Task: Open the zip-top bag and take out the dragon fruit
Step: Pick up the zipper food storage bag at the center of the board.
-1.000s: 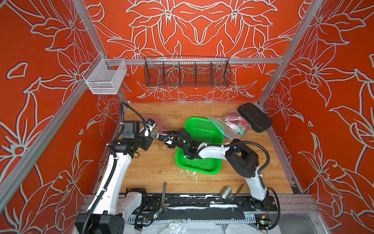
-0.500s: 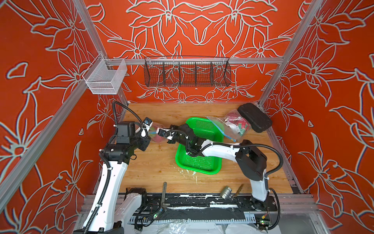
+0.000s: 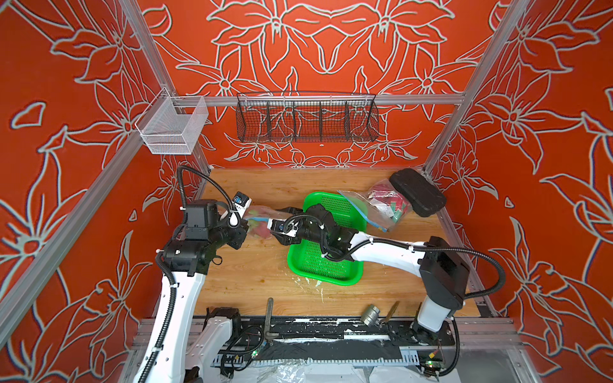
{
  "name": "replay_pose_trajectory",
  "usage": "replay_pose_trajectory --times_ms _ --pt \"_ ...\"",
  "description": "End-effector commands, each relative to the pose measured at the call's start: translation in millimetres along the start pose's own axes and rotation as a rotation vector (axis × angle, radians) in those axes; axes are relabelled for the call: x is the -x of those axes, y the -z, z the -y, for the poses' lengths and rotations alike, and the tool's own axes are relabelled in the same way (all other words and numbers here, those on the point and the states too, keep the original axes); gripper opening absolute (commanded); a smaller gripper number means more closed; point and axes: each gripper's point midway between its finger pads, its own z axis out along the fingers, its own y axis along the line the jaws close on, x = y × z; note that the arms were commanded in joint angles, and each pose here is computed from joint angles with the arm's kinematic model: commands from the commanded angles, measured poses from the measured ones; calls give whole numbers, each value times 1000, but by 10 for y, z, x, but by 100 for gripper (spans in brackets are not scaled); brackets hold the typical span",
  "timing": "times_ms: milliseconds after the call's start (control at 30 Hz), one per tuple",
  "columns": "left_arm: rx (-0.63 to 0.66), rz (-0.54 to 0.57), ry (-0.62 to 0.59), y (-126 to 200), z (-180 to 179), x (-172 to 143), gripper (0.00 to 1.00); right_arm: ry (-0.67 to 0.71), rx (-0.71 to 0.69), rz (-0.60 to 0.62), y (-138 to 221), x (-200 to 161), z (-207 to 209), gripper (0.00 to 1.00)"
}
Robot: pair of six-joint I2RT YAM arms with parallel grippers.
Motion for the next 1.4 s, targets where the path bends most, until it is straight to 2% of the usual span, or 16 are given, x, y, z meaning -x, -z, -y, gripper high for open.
replay_pose_trajectory --times_ms 0,200,333,400,533,700,733,867,900,933,967,1000,1033,1133,1200,1367 --pt "-35 49 1 85 66 111 0 1 35 -65 -65 -246 -172 75" --pt "-87 38 3 101 162 82 0 69 -116 -44 -202 -272 49 70" --pt "-119 33 -5 109 232 42 0 98 -146 -34 -278 -256 107 69" --pt "-122 35 -10 123 243 40 0 117 -171 -46 -335 -293 144 65" --pt "-128 33 -19 158 268 28 0 138 -247 -48 -391 -335 246 44" --pt "-119 31 -36 163 271 -14 0 108 -294 -2 -262 -175 347 3" --pt "-118 31 -36 159 270 -18 0 102 -301 5 -216 -121 374 0" --pt "-102 35 -41 143 231 9 0 68 -283 5 -51 6 415 0" --pt "-96 37 -43 142 215 22 9 55 -274 -4 -11 21 420 0" --pt "-88 41 -47 146 199 41 26 43 -269 -13 30 37 434 0" --pt "-84 48 -53 155 187 66 45 32 -264 -25 60 42 440 0" --pt "-78 56 -56 173 173 102 70 19 -261 -43 97 42 462 0" --pt "-74 63 -60 190 162 136 85 2 -259 -66 134 35 476 0" --pt "-95 82 -79 271 193 229 95 -40 -261 -123 233 18 537 0" --pt "-125 89 -103 316 254 247 98 -70 -261 -145 299 36 574 0" --pt "-119 73 -197 321 288 122 98 -178 -238 -182 459 43 646 0"
